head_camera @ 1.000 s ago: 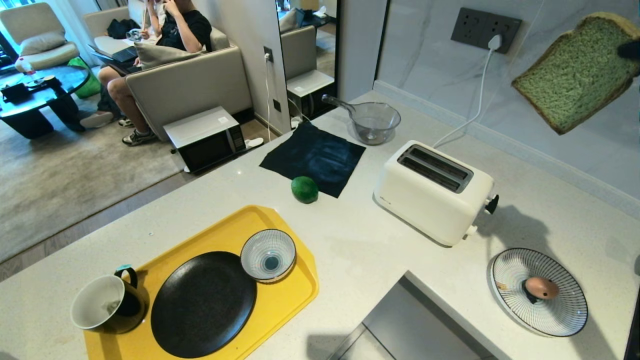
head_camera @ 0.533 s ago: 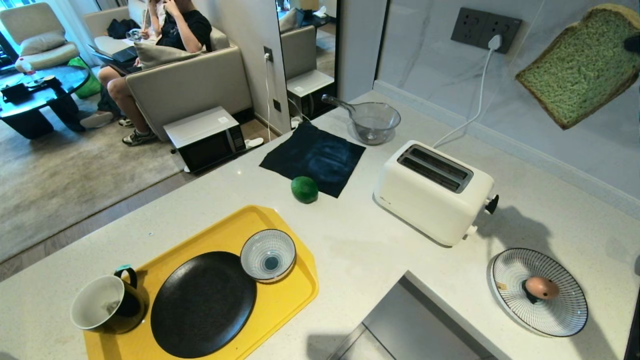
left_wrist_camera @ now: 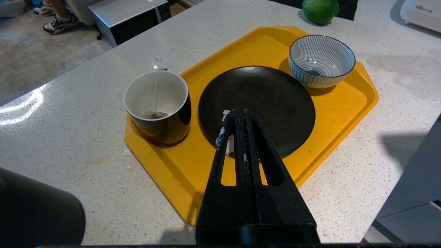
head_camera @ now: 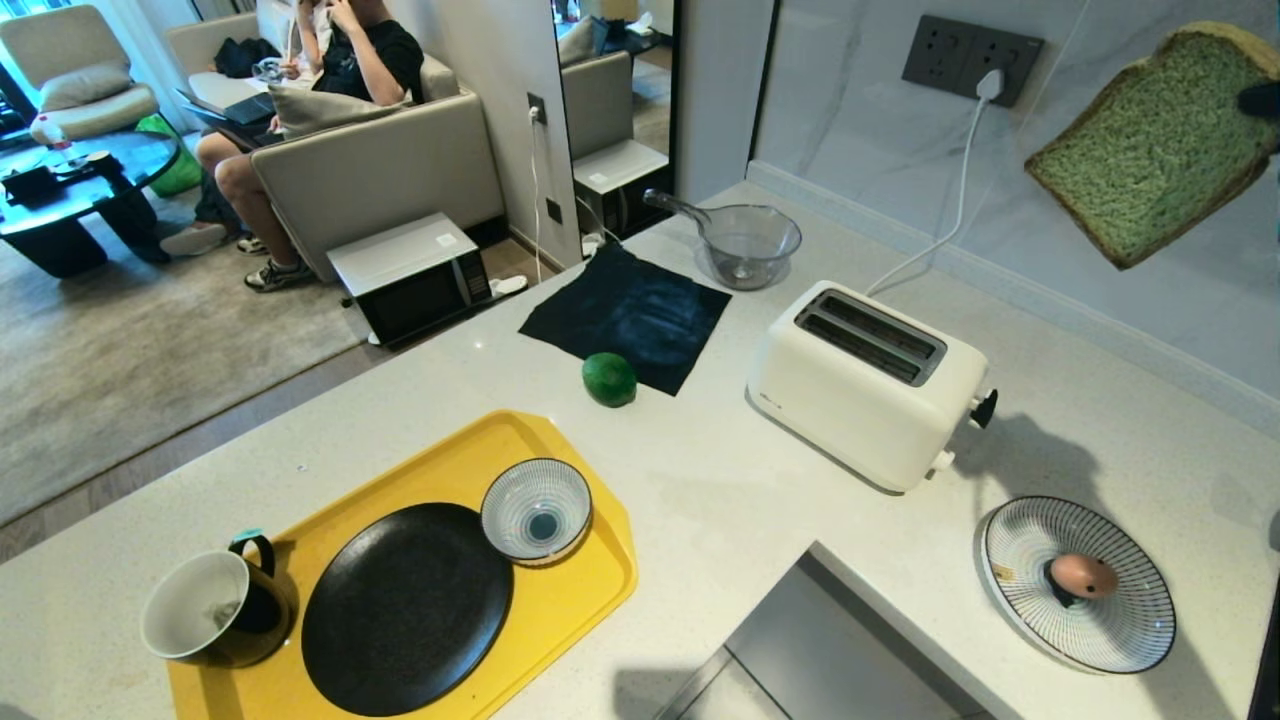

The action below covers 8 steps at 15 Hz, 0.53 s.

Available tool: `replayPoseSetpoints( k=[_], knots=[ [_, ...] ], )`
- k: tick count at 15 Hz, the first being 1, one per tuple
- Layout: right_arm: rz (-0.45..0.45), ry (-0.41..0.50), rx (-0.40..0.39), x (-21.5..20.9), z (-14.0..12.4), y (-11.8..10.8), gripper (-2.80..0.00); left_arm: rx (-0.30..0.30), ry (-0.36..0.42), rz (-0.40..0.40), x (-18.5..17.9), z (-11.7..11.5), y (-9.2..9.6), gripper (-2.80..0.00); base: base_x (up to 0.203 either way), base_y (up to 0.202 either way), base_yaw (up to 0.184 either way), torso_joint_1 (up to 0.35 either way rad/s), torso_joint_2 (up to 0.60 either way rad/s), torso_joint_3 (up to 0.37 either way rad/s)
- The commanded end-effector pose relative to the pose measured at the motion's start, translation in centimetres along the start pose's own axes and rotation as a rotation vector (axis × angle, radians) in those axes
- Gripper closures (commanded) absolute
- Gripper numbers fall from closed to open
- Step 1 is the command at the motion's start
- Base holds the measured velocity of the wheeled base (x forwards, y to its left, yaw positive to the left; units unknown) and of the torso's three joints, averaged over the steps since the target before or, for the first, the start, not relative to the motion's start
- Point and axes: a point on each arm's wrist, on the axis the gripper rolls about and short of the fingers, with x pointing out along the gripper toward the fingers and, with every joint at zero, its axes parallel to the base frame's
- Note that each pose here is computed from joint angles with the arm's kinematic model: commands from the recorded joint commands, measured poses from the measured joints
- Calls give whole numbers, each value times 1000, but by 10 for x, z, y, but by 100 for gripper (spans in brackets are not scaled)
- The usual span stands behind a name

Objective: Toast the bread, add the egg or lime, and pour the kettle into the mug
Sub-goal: Put the baked bread on a plate

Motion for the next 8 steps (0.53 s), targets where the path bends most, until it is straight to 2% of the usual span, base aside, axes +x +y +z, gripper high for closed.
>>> replayPoseSetpoints(
  k=[1,8],
  knots=[
    [3,8,-1,1,-1,0,0,0,15,0,1,-5,0,0,0,0,0,0,0,0],
    [1,5,-1,0,-1,0,0,0,15,0,1,-5,0,0,0,0,0,0,0,0]
  ],
)
